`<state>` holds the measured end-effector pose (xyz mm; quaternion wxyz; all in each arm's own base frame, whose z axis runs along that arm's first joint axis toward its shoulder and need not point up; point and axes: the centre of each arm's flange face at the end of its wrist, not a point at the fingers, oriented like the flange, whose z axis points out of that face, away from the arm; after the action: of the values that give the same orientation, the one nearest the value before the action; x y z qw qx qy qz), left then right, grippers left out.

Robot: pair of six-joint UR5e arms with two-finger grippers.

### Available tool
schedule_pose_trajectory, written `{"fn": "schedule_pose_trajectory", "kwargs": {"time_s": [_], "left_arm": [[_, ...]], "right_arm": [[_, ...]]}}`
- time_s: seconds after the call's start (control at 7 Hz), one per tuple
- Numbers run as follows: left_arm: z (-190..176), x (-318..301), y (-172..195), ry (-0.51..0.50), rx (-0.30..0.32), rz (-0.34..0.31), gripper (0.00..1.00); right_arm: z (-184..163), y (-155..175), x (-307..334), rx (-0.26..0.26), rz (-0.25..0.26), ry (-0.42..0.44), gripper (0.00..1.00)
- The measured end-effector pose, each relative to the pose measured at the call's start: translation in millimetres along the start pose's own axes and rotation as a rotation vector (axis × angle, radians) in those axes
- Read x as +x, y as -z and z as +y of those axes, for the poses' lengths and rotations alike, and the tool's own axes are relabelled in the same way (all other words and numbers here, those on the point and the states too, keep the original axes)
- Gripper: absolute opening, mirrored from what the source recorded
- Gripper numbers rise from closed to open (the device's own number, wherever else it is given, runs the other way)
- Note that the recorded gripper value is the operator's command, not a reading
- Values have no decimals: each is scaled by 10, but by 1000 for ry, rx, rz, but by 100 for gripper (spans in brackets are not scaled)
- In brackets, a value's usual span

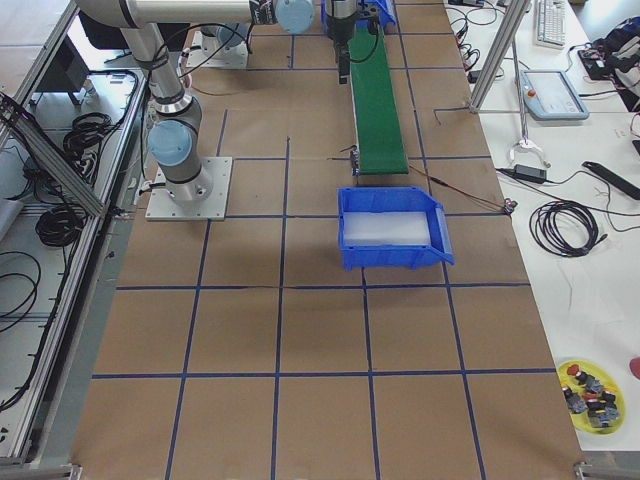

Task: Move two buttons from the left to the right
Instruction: 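Lift the yellow button and carry it onto the green conveyor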

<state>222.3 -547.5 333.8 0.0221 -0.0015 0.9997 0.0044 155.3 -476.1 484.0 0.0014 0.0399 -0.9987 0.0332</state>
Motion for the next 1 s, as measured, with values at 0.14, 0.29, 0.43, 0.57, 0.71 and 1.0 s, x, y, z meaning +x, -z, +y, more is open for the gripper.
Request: {"fn": "schedule_pose_trajectory", "kwargs": {"time_s": [0.14,0.29,0.43,0.57,0.71,1.0], "left_arm": [[-140,12,332,-3,-14,12,7],[-290,143,583,-12,-14,11,7],[-427,366,742,-8,-5,7,7],[-544,679,823,10,5,7,7],[-641,1070,858,28,10,8,7],[-786,1932,775,53,-1,6,7]], "right_arm": [[-1,-1,0,0,0,0,100],[-3,-3,-1,0,-1,0,100],[-5,-5,0,0,0,0,100],[-5,-5,0,0,0,0,100],[-8,-8,0,0,0,1,100],[-10,-12,0,-1,0,1,100]]}}
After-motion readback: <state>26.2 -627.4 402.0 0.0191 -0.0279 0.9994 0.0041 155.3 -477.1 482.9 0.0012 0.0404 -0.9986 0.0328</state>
